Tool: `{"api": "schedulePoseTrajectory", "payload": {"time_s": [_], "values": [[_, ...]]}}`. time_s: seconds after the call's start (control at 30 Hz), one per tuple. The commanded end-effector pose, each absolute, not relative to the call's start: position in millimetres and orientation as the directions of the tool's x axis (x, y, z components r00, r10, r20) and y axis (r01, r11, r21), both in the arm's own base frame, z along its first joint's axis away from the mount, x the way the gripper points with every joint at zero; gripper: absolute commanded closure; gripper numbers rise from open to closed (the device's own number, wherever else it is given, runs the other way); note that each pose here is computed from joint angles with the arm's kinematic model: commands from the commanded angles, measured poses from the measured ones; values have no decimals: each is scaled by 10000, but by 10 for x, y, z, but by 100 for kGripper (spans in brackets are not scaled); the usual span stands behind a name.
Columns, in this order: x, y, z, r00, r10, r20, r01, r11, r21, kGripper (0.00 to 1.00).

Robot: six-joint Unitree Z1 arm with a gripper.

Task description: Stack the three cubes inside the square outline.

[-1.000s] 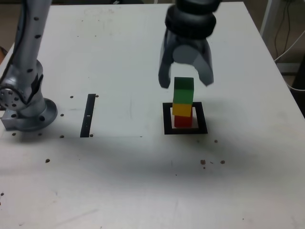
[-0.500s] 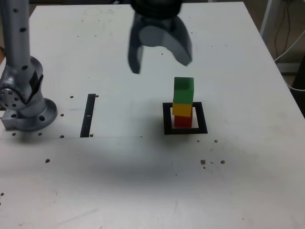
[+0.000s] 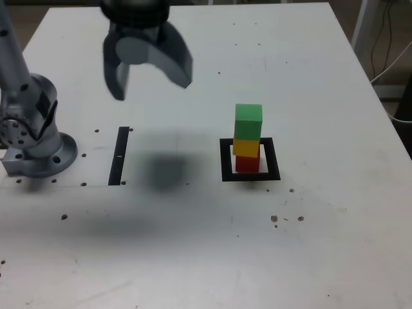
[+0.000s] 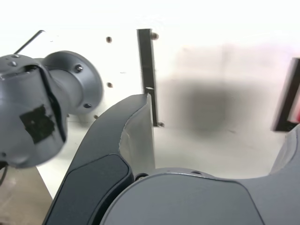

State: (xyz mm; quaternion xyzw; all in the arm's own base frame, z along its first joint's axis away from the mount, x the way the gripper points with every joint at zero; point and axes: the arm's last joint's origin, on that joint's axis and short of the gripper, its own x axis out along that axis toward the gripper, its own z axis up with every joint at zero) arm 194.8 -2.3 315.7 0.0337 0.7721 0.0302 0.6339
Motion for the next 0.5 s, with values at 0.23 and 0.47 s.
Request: {"api": "schedulePoseTrajectory", "payload": {"time_s": [0.23,0.47], "values": [[1623,-1,2805,-2078,674,-9758,-39,9976,697,1],[1481,-14,2496,-2152,350,-9759,-109,9992,382,1]]}}
